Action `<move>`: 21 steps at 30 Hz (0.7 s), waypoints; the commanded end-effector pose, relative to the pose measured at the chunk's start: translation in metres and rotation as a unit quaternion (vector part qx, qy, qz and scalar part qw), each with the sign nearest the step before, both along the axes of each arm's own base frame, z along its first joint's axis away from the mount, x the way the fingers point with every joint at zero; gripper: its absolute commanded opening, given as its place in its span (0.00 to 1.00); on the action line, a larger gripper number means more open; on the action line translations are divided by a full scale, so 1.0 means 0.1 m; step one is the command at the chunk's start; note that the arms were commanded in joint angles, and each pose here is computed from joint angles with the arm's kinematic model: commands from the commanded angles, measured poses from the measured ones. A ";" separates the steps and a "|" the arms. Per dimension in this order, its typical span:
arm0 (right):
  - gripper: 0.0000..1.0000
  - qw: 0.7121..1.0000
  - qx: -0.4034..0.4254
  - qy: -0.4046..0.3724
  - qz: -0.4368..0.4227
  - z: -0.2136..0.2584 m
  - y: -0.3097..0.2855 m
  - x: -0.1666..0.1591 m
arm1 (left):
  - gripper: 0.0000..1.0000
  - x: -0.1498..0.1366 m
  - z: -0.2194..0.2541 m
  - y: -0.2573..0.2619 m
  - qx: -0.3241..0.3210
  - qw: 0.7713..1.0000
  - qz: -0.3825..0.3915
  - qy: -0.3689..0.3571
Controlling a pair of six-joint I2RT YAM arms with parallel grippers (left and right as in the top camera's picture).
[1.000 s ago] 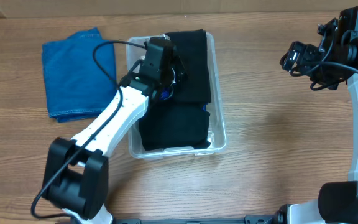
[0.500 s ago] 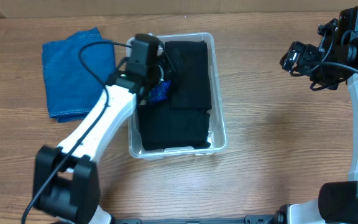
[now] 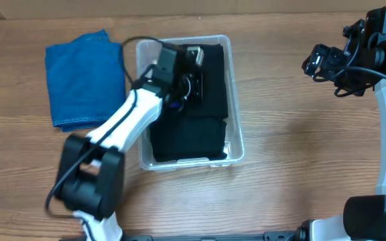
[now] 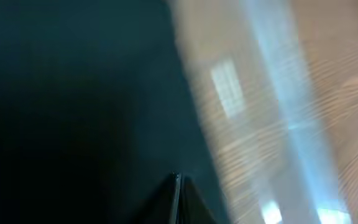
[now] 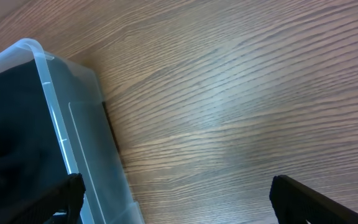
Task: Pack container
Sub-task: 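Lay the black cloth into the bin's upper half with the left gripper, then grasp the folded blue denim cloth with the left gripper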
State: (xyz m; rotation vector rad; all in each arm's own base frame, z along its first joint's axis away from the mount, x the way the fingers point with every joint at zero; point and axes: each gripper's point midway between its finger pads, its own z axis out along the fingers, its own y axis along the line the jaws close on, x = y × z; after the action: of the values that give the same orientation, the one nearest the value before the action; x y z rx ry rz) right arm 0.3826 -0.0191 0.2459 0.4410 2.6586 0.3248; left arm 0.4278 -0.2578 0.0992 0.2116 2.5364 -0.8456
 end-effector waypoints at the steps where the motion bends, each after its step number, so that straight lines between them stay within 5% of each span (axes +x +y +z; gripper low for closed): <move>1: 1.00 1.000 -0.002 -0.005 0.005 0.02 0.01 0.00 | 0.04 -0.04 -0.62 0.11 -0.010 0.993 0.043 0.111; 5: 1.00 1.000 -0.001 -0.003 0.005 0.02 0.01 -0.01 | 0.04 0.13 -0.31 0.21 -0.048 0.995 0.034 0.080; 9: 1.00 1.000 -0.001 -0.001 0.005 0.02 0.01 -0.02 | 0.14 0.32 1.08 0.21 -0.084 0.993 -0.003 -0.083; 11: 1.00 1.000 -0.002 0.000 0.006 0.01 0.01 -0.02 | 0.42 0.23 1.86 0.34 -0.060 0.983 -0.003 -0.176; 13: 1.00 1.000 -0.002 0.000 0.006 0.01 0.01 -0.02 | 1.00 0.12 2.24 0.65 -0.003 0.975 0.040 -0.220; 16: 1.00 1.000 -0.002 0.000 0.006 0.02 0.01 -0.02 | 1.00 -0.13 2.45 1.39 0.093 0.960 0.151 -0.218; 21: 1.00 1.000 -0.002 -0.004 0.006 0.02 0.01 -0.01 | 1.00 -0.43 1.97 2.93 0.194 0.930 0.303 -0.080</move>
State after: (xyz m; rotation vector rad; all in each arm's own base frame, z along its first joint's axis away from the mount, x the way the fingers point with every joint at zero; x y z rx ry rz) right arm 0.3812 -0.0188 0.2452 0.4384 2.6652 0.3247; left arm 0.3770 -0.0436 0.3393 -0.1637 2.2643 -0.2895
